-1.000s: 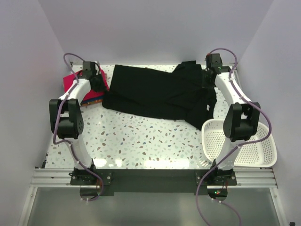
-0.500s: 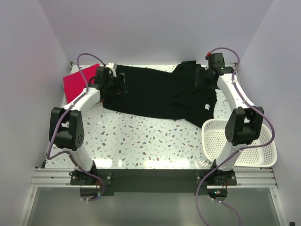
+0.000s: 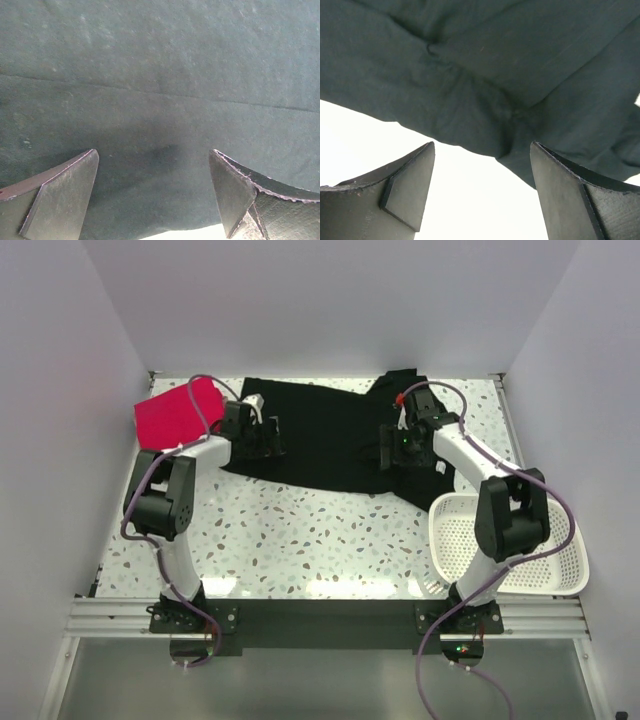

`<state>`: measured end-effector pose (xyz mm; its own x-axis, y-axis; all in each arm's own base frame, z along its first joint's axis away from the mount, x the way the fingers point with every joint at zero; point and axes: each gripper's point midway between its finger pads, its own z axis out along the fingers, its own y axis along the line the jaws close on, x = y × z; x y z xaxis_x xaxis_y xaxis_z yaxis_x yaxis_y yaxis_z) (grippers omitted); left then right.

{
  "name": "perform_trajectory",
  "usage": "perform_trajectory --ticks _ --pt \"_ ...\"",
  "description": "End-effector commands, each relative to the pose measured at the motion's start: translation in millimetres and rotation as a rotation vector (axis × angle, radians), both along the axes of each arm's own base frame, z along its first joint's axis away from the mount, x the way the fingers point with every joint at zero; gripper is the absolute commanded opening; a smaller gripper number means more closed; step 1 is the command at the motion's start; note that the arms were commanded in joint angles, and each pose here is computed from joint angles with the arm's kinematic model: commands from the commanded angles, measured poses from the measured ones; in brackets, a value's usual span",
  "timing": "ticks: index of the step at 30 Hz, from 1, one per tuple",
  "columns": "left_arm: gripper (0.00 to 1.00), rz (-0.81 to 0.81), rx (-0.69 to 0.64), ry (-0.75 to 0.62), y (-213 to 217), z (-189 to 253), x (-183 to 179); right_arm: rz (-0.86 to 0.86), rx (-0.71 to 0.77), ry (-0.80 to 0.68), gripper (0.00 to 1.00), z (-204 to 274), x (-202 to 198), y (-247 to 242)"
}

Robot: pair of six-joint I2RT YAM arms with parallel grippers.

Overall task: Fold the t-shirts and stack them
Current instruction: Fold the tshirt

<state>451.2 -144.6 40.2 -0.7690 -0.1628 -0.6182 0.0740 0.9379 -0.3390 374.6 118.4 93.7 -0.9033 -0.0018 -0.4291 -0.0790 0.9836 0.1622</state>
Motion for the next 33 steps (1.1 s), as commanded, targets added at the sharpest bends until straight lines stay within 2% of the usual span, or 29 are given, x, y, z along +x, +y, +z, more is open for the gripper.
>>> perform_trajectory --ticks 1,11,21,27,33 --pt "0.96 0.048 0.002 -0.066 6 6 17 -0.026 0.033 -0.039 0.80 7 -3 3" --pt "0.97 0.067 0.051 0.010 21 -36 -21 -0.059 -0.026 0.079 0.81 -36 -1 -5" --pt "0.98 0.109 0.121 0.045 51 -50 -47 -0.135 -0.144 0.165 0.84 -60 -3 -59" --pt "0.98 0.112 0.126 0.046 55 -51 -56 -0.131 -0.229 0.184 0.84 -66 14 -79" --pt "0.98 0.116 0.141 0.045 59 -46 -64 -0.143 -0.269 0.148 0.84 -48 47 -89"
